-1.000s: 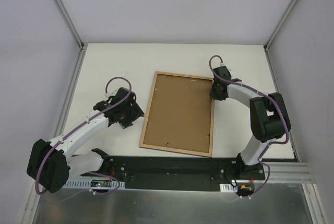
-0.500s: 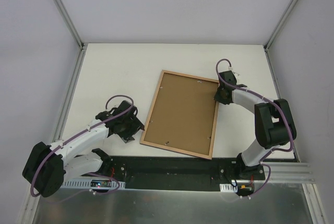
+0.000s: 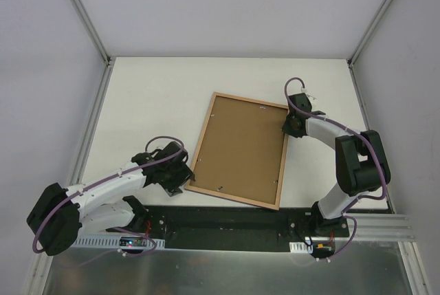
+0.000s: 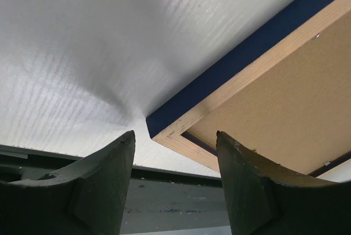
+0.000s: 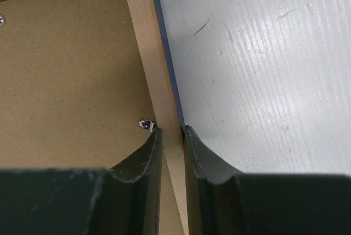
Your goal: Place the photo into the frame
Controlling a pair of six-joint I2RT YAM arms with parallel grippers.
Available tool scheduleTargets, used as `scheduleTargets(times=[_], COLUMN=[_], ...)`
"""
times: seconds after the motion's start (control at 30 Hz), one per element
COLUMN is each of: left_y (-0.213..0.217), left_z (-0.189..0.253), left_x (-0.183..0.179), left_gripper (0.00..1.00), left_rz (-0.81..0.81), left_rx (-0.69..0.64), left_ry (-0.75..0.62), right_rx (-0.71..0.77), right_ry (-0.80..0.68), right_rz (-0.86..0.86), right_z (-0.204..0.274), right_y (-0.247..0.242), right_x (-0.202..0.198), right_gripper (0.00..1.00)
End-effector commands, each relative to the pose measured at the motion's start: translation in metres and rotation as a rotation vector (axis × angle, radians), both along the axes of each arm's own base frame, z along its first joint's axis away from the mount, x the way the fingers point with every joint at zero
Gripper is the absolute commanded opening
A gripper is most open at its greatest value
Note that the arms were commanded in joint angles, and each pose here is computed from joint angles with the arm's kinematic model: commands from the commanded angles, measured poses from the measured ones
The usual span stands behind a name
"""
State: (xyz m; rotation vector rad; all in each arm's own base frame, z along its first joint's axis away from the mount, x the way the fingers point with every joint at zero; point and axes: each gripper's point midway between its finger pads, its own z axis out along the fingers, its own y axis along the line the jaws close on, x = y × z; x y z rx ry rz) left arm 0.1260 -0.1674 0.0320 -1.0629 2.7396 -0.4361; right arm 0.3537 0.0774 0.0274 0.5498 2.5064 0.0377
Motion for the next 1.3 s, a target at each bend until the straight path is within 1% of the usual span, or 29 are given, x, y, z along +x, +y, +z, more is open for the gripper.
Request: scheduleTargets(times=[0.0, 0.1, 0.2, 0.23, 0.27, 0.3, 0.37, 0.4, 0.43, 0.47, 0.5, 0.57, 0.6, 0.67, 0.77, 0.83, 0.93, 1.07, 1.13, 1.17, 1.27], left_y=[0.0, -0.001, 0.001, 0.003, 0.003, 0.004, 0.005, 0.007, 0.009, 0.011, 0.014, 0.023, 0.03, 0.041, 0.05, 0.056, 0.072, 0.069, 0.066, 0.067, 0.064], left_z=[-0.008, -0.01, -0.012, -0.013, -0.013, -0.013, -0.011, -0.011, -0.011, -0.011, -0.01, -0.011, -0.013, -0.016, -0.019, -0.018, -0.018, -0.014, -0.01, -0.013, -0.011], left_x=[-0.012, -0.01, -0.003, -0.001, 0.002, 0.004, 0.012, 0.015, 0.019, 0.023, 0.03, 0.042, 0.048, 0.064, 0.087, 0.104, 0.124, 0.148, 0.158, 0.159, 0.162], left_gripper=[0.59, 0.57, 0.49, 0.45, 0.42, 0.4, 0.36, 0.34, 0.29, 0.24, 0.21, 0.16, 0.13, 0.11, 0.07, 0.07, 0.08, 0.1, 0.12, 0.14, 0.32], left_rz=[0.055, 0.053, 0.047, 0.044, 0.042, 0.038, 0.034, 0.029, 0.016, -0.008, -0.03, -0.055, -0.052, -0.065, -0.074, -0.106, -0.105, -0.147, -0.168, -0.167, -0.094], left_rx=[0.027, 0.053, 0.094, 0.111, 0.121, 0.134, 0.153, 0.163, 0.179, 0.196, 0.217, 0.258, 0.278, 0.298, 0.264, 0.266, 0.281, 0.182, 0.13, 0.118, 0.062], left_ry=[0.065, 0.068, 0.05, 0.046, 0.037, 0.03, 0.01, 0.004, -0.002, -0.011, -0.024, -0.029, -0.029, -0.052, -0.108, -0.171, -0.231, -0.302, -0.299, -0.267, -0.223], right_rx=[-0.001, 0.003, 0.01, 0.009, 0.01, 0.007, 0.012, 0.013, 0.016, 0.016, 0.016, 0.019, 0.021, 0.026, 0.017, 0.008, 0.008, 0.012, 0.015, 0.017, 0.016], right_ry=[0.04, 0.04, 0.039, 0.039, 0.04, 0.042, 0.037, 0.034, 0.023, 0.009, 0.003, -0.014, -0.02, -0.044, -0.065, -0.074, -0.082, -0.081, -0.08, -0.076, -0.071], right_rz=[-0.038, -0.034, -0.024, -0.016, -0.013, -0.006, 0.012, 0.022, 0.037, 0.046, 0.052, 0.073, 0.077, 0.087, 0.101, 0.112, 0.133, 0.15, 0.156, 0.162, 0.167], right_z=[-0.007, -0.007, -0.006, -0.005, -0.005, -0.005, -0.002, 0.0, 0.004, 0.009, 0.012, 0.022, 0.027, 0.039, 0.051, 0.058, 0.065, 0.066, 0.064, 0.063, 0.059], right_y=[-0.006, -0.004, -0.003, -0.002, -0.003, -0.003, -0.001, -0.001, 0.0, 0.0, 0.0, 0.001, 0.001, 0.003, 0.002, 0.0, 0.002, 0.002, 0.003, 0.003, 0.002], right_x=[-0.009, -0.009, -0.009, -0.01, -0.01, -0.011, -0.012, -0.014, -0.014, -0.014, -0.014, -0.015, -0.015, -0.013, -0.013, -0.013, -0.014, -0.017, -0.02, -0.022, -0.028], right_gripper=[0.01, 0.01, 0.01, 0.01, 0.03, 0.08, 0.23, 0.32, 0.41, 0.47, 0.52, 0.56, 0.57, 0.58, 0.59, 0.6, 0.61, 0.61, 0.61, 0.61, 0.62])
